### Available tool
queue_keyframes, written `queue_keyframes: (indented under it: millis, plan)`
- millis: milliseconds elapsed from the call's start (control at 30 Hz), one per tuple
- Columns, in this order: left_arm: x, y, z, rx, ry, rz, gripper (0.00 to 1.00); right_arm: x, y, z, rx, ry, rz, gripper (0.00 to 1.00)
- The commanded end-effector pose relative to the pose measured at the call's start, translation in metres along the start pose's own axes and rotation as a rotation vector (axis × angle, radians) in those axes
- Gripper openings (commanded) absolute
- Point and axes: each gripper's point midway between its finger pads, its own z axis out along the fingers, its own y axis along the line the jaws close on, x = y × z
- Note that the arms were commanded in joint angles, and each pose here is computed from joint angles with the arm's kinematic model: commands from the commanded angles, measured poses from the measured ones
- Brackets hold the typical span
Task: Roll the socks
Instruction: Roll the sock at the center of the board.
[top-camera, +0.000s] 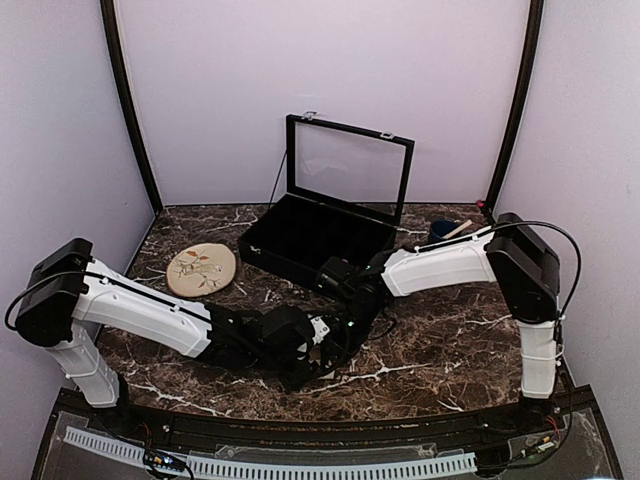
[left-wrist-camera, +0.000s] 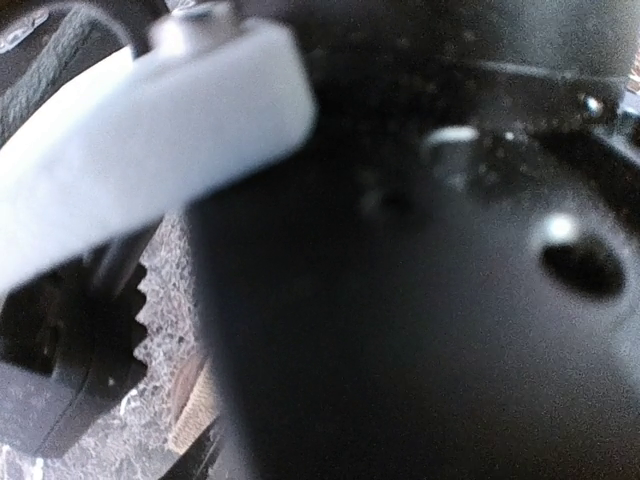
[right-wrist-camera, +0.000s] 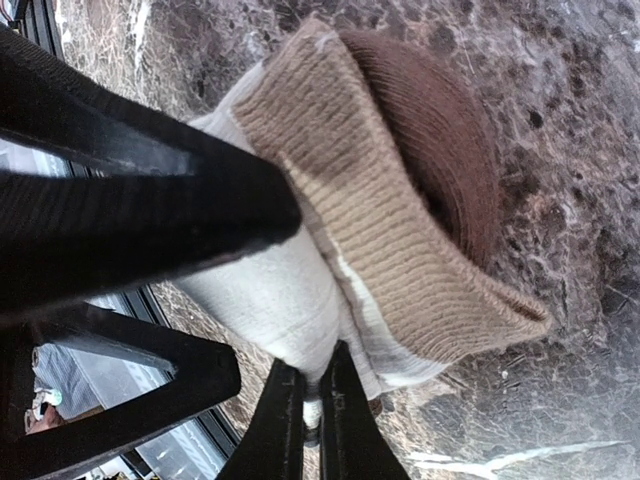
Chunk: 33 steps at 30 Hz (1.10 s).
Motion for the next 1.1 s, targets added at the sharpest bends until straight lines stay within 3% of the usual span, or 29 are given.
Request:
queue_keyframes:
  millis: [0,233,467,833,1067]
  plan:
    - [0.093,0.029,0.0,-0.112,0.312,-0.02,0.56,0.002,-0.001,-0.011,-0.011,-0.012,-0.02,0.0]
    - [0.085,0.046,-0.018,-0.189,0.232,-0.08,0.57,0.005,-0.003,-0.015,-0.007,-0.014,-0.01,0.0]
    - [0.077,0.043,-0.018,-0.161,0.182,-0.054,0.57,0.002,0.0,-0.014,-0.031,-0.013,-0.022,0.0]
    - [0.011,0.039,-0.043,-0.116,-0.094,-0.049,0.6,0.003,-0.001,-0.009,-0.042,-0.004,-0.024,0.0]
    - [0.016,0.026,-0.029,-0.042,-0.048,0.018,0.61,-0.001,0.002,-0.012,-0.053,-0.009,-0.036,0.0]
